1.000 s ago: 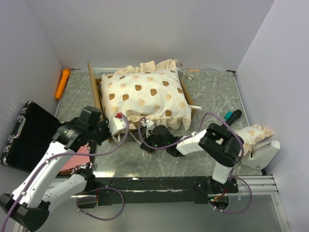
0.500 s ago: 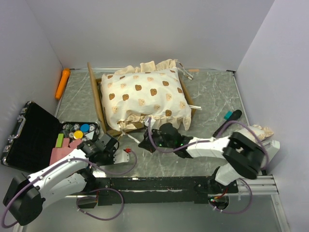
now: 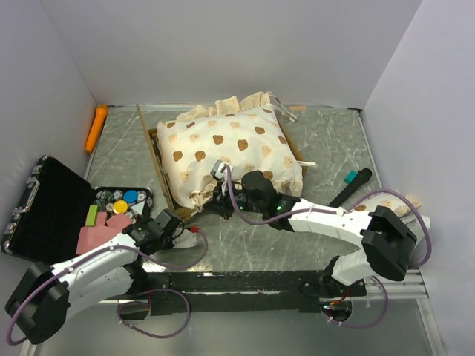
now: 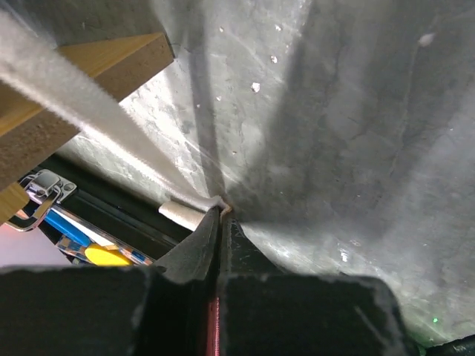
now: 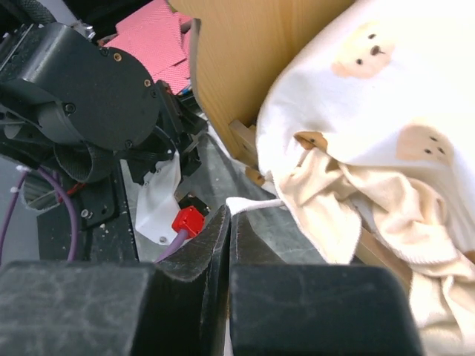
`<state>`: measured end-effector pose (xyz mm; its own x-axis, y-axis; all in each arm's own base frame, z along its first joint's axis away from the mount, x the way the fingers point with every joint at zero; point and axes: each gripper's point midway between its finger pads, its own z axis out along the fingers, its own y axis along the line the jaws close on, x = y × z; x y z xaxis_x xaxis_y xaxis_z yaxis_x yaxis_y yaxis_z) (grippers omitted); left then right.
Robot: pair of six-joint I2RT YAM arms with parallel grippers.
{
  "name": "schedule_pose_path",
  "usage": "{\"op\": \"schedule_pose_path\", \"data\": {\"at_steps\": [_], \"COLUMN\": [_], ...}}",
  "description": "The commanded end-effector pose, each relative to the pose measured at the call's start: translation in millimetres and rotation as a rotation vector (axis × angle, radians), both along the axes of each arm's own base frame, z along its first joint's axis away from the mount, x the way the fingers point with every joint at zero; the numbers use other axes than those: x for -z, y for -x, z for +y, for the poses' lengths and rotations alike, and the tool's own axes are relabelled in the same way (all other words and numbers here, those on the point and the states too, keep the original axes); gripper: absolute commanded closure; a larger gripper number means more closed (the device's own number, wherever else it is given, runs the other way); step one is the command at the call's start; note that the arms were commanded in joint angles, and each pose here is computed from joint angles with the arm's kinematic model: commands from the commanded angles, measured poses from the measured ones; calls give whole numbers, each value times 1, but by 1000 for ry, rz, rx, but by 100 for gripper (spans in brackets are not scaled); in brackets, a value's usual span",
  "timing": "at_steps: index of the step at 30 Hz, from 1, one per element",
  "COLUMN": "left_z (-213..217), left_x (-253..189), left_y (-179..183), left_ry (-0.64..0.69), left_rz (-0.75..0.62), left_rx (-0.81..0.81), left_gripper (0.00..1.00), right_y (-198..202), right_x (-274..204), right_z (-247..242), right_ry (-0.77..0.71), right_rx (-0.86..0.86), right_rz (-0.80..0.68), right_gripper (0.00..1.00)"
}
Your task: Set up the pet bed
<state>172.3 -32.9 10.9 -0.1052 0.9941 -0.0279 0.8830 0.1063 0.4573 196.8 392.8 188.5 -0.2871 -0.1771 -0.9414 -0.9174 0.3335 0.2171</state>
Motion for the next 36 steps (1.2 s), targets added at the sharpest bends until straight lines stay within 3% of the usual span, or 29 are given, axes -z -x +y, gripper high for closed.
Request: {"op": "schedule_pose_path", "data": {"at_steps": [1,3,4,8,12,14,16,20,23,26,27,30,31,33,36], "left_z": [6,-5,-13,-47,-81,-93,-97,-89,-73,-59,-56,-38,-35,-27,-7], "left_x": [10,-3,-12,-63,-141,-185,-218,-276,-313,-343,-353,-372,-373,-374,-369], "left_y": [15,12,11,14,37,50,51,-2,-47,-80,-91,-116,-120,-125,-132], "left_ry": [4,70,117,342,614,732,808,931,1015,1069,1088,1199,1255,1303,1295], "left_rz": [50,35,28,17,-3,-38,-93,-364,-568,-691,-723,-828,-833,-830,-904], "left_rx": [-17,-26,-20,11,164,254,262,-7,-270,-486,-543,-743,-812,-891,-1043], "left_gripper": [93,57,45,29,24,24,24,18,7,1,1,3,3,3,3], "right_y": [0,6,9,22,37,51,66,101,108,116,116,99,86,49,-24], "right_x": [-30,-16,-7,16,22,36,51,49,44,43,41,15,-2,-29,-59], "right_z": [19,20,21,21,26,30,36,33,26,17,13,4,-1,-23,-82], "right_ry": [-86,-76,-70,-69,-81,-16,74,113,164,270,289,255,219,178,127], "right_rx": [-70,-97,-113,-159,-226,-294,-365,-510,-532,-553,-546,-421,-340,-139,240], "right_rz": [-52,-19,-2,66,97,82,55,-15,-94,-177,-193,-268,-304,-321,-196], "right_gripper": [100,100,100,100,100,100,92,71,67,58,50,8,1,1,1]}}
